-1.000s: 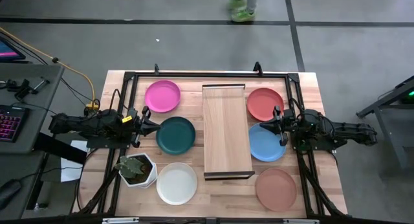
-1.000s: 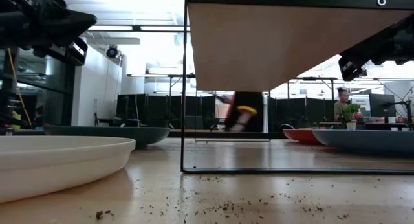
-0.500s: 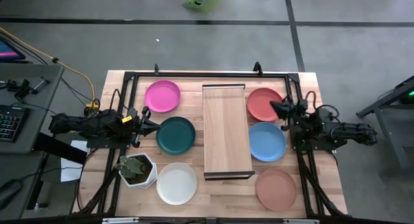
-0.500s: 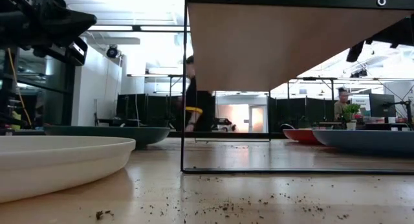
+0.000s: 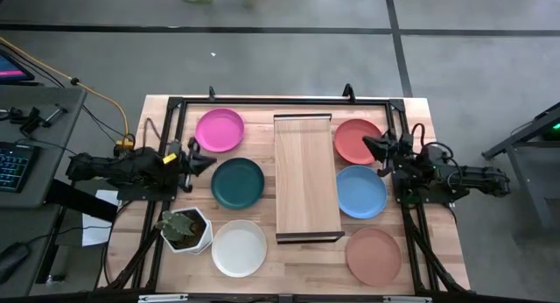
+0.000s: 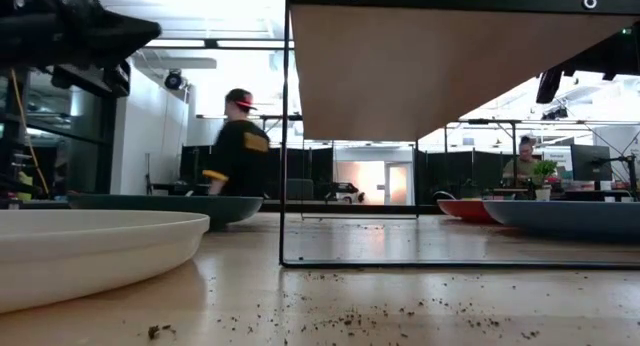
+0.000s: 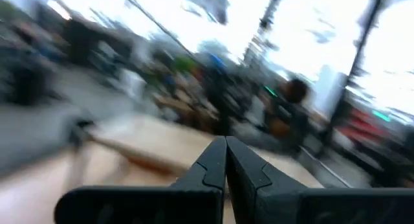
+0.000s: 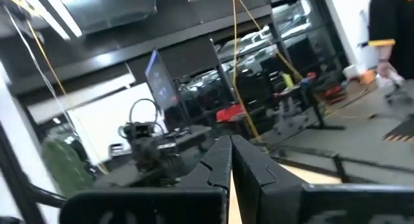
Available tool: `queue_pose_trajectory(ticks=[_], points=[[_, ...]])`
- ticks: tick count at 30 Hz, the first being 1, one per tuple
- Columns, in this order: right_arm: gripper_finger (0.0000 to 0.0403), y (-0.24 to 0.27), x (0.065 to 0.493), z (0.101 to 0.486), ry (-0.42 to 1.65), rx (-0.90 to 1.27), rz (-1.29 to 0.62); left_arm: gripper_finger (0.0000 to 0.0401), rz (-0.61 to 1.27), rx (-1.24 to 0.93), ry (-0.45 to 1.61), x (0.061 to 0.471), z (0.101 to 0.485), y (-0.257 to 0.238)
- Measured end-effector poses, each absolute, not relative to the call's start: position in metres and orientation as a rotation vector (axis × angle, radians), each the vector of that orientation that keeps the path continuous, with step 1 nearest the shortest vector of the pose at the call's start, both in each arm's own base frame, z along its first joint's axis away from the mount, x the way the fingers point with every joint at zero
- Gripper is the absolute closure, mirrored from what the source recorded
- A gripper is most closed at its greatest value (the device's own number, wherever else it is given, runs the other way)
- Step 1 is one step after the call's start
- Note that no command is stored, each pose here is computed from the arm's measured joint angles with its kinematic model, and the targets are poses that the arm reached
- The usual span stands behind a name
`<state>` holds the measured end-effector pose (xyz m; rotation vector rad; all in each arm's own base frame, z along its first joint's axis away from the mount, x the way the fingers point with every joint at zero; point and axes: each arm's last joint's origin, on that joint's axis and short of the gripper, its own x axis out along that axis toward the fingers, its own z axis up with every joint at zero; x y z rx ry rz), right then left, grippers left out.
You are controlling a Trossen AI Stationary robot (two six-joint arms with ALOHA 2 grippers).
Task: Place and stack plates onto a shelf
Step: Put the orange plate on the shelf
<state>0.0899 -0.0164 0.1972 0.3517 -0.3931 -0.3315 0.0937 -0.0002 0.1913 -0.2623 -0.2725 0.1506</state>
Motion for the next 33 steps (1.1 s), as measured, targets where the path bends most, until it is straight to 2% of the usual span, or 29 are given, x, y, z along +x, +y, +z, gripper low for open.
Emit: queue_pose_trajectory(ticks=[6,13,19,26,30,33], points=[[0.0402,-0.019,0.086,0.204,-0.494,0.377,-0.434,0.0396,0.215,-0.137,-0.324,0.093,0.219,0.001],[0.0402,-0.021,0.086,0.216,-0.505,0.348,-0.504,0.0365,0.437,-0.065,-0.101,0.121,0.246,0.015],[0.0402,-0.021,0.096,0.224,-0.411,0.352,-0.488,0.0344,0.577,-0.047,0.105,0.152,0.238,0.043],[0.0402,-0.022,0.11,0.222,-0.28,0.338,-0.509,0.0322,0.594,-0.22,0.361,0.159,0.213,0.081],[0.0402,-0.023,0.116,0.221,-0.2,0.32,-0.537,0.0307,0.541,-0.257,0.343,0.16,0.213,0.085],[0.0401,-0.027,0.119,0.219,-0.057,0.301,-0.63,0.03,0.475,-0.263,0.283,0.161,0.22,0.083]])
